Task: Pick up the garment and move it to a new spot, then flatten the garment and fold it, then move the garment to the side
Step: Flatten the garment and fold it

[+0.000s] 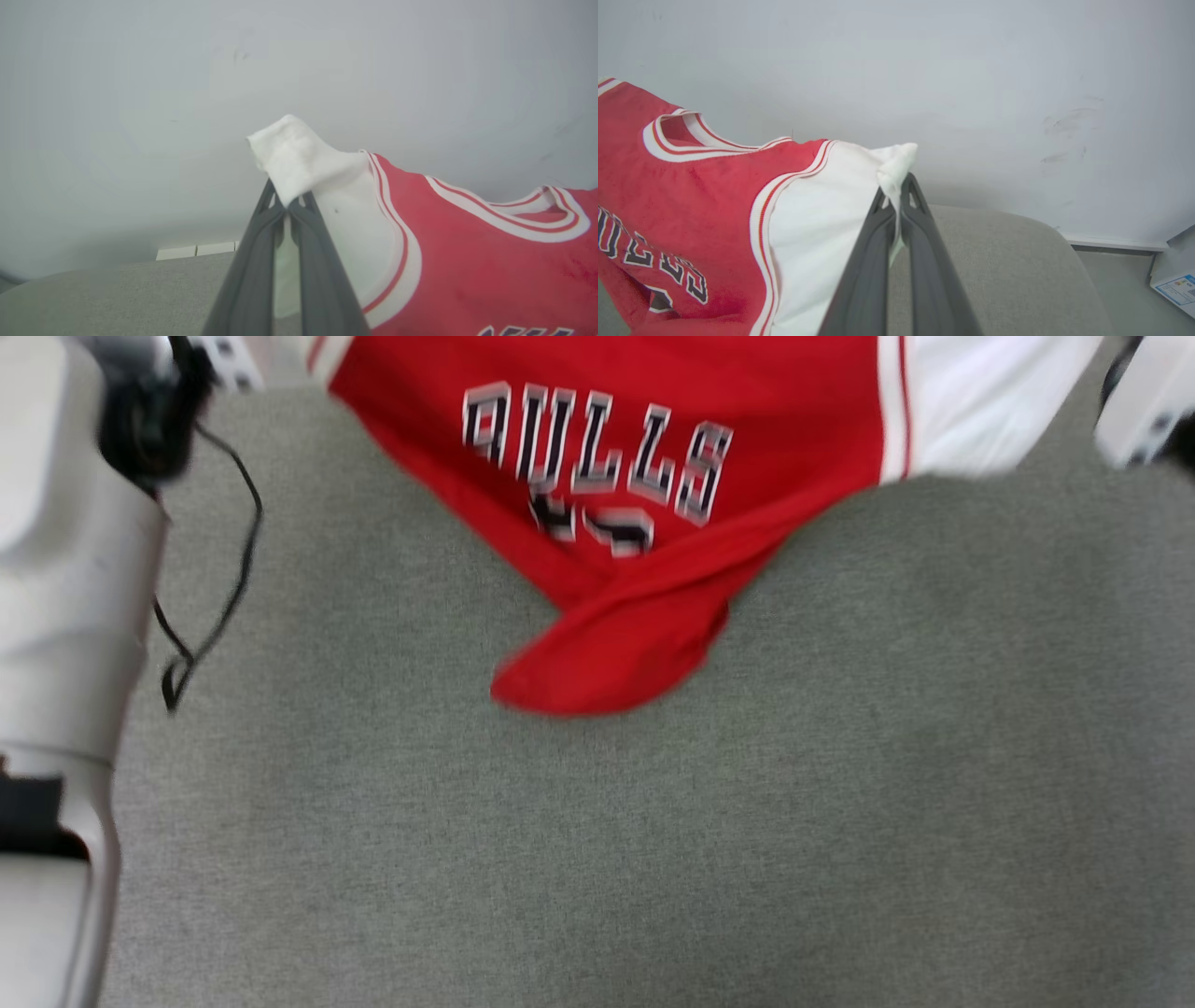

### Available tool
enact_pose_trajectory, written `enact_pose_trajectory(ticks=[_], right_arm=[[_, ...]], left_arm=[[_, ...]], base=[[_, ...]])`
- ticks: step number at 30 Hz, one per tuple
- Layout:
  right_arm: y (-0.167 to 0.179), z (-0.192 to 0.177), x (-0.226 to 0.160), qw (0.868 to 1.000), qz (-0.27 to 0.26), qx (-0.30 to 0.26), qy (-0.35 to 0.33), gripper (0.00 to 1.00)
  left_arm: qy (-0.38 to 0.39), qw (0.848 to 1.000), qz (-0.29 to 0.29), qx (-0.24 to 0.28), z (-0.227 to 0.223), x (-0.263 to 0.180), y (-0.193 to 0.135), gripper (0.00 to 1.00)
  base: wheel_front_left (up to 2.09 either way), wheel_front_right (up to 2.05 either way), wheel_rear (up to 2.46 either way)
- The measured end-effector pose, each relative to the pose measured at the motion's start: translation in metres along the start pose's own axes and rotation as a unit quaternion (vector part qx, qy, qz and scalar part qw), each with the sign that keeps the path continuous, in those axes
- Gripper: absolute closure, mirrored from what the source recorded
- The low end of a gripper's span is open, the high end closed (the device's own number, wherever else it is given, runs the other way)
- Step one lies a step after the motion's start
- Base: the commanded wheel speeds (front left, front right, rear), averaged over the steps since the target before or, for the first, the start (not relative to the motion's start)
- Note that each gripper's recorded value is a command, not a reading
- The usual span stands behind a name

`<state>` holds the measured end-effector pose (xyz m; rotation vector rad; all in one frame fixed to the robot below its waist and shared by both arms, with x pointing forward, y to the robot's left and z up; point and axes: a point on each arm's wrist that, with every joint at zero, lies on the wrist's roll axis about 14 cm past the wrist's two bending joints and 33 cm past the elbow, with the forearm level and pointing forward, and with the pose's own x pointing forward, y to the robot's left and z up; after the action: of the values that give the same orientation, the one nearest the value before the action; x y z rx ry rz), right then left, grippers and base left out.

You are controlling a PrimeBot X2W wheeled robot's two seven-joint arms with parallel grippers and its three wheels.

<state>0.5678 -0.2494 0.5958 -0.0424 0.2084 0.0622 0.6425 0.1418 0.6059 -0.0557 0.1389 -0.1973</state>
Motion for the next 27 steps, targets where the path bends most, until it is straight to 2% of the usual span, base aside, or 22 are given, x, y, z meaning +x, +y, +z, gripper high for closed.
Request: enact_pose_trajectory(ticks=[4, 8, 13, 19, 27], right_arm=[[0.002, 0.059, 0.025, 0.997, 0.003, -0.014, -0.081, 1.0], [0.001, 0.109, 0.047, 0.987, -0.006, -0.046, -0.151, 1.0], [0.002, 0.17, 0.066, 0.966, -0.015, -0.071, -0.25, 1.0], [0.023, 0.189, 0.095, 0.951, 0.003, -0.076, -0.298, 1.0], [0.053, 0.144, 0.14, 0.964, 0.038, -0.082, -0.249, 1.0]], left_arm=[[-0.092, 0.996, 0.007, 0.006, 0.053, 0.017, 0.006, 1.0], [-0.157, 0.987, 0.017, 0.024, 0.086, 0.031, 0.017, 1.0], [-0.242, 0.969, 0.021, 0.04, 0.129, 0.046, 0.024, 1.0], [-0.27, 0.961, 0.026, 0.051, 0.126, 0.066, 0.034, 1.0], [-0.23, 0.972, 0.019, 0.034, 0.078, 0.09, 0.038, 1.0]], base=[[0.0, 0.0, 0.0], [0.0, 0.0, 0.0], [0.0, 0.0, 0.0], [0.0, 0.0, 0.0], [0.0, 0.0, 0.0]])
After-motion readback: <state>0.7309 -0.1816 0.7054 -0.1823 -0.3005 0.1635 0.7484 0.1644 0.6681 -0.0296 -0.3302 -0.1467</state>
